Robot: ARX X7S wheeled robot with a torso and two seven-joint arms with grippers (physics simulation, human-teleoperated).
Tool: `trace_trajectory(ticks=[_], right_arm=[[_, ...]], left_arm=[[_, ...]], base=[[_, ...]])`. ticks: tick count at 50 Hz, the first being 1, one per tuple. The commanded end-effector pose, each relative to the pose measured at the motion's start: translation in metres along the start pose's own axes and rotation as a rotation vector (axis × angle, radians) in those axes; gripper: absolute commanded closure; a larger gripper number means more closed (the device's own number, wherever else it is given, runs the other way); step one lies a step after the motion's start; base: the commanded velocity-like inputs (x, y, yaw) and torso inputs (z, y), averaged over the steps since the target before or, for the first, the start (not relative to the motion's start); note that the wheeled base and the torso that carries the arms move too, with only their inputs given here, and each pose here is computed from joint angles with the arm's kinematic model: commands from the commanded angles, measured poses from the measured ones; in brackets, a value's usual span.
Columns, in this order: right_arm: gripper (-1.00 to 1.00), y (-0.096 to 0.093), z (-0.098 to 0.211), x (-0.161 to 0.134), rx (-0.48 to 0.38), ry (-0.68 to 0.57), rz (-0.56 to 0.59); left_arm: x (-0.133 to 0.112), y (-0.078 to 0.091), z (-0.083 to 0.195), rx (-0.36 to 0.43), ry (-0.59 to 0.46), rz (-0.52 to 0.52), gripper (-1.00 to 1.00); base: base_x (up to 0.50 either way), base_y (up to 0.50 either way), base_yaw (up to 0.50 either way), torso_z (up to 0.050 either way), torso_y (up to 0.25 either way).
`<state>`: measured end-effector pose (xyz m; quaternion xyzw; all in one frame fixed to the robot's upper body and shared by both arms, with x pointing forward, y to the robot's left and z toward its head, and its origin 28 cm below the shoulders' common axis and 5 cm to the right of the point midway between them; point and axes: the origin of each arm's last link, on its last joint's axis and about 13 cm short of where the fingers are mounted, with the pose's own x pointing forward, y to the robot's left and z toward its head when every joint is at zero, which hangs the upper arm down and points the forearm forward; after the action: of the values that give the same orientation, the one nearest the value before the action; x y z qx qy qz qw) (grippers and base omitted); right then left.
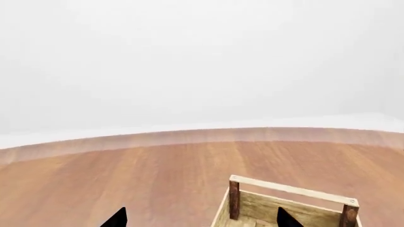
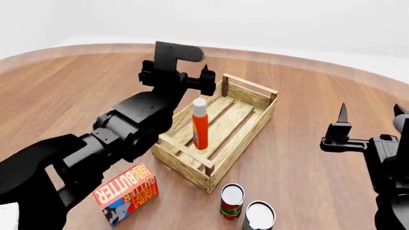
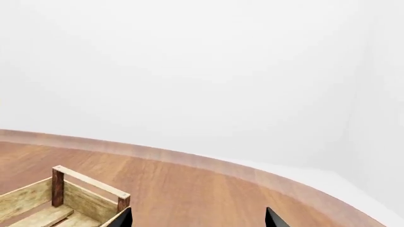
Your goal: Pick up the ketchup, and put it in the wooden tray.
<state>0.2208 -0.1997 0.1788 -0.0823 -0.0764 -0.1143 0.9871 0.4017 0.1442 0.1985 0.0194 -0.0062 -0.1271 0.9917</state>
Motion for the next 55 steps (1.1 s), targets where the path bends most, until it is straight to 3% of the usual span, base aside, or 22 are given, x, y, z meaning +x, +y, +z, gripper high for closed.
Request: trace_trajectory(ticks=[1, 7, 10, 18, 32, 55], right_arm=[[-1.0, 0.018, 0.004, -0.006, 0.006, -0.031, 0.021], [-1.0, 0.025, 0.009, -0.001, 0.008, -0.058, 0.033], [-1.0, 0.026, 0.013, -0.002, 0.009, -0.074, 0.036], [-1.0, 0.026, 0.021, -0.01, -0.009, -0.109, 0.042], [-1.0, 0.024, 0.027, -0.027, -0.025, -0.146, 0.04], [-1.0, 0.031, 0.024, -0.04, -0.013, -0.159, 0.061]], left_arm=[[-0.06, 0.02, 0.02, -0.085, -0.145, 0.024, -1.0], [-0.1, 0.03, 0.024, -0.12, -0.192, 0.037, -1.0], [-0.118, 0.037, 0.027, -0.145, -0.237, 0.073, -1.0], [-0.155, 0.055, 0.02, -0.237, -0.24, 0.186, -1.0], [-0.172, 0.067, 0.001, -0.285, -0.189, 0.305, -1.0], [-0.182, 0.07, -0.012, -0.276, -0.171, 0.326, -1.0]], base=[[0.0, 0.0, 0.0, 0.0, 0.0], [0.0, 0.0, 0.0, 0.0, 0.0], [0.0, 0.0, 0.0, 0.0, 0.0], [0.0, 0.0, 0.0, 0.0, 0.0], [0.0, 0.0, 0.0, 0.0, 0.0], [0.0, 0.0, 0.0, 0.0, 0.0]])
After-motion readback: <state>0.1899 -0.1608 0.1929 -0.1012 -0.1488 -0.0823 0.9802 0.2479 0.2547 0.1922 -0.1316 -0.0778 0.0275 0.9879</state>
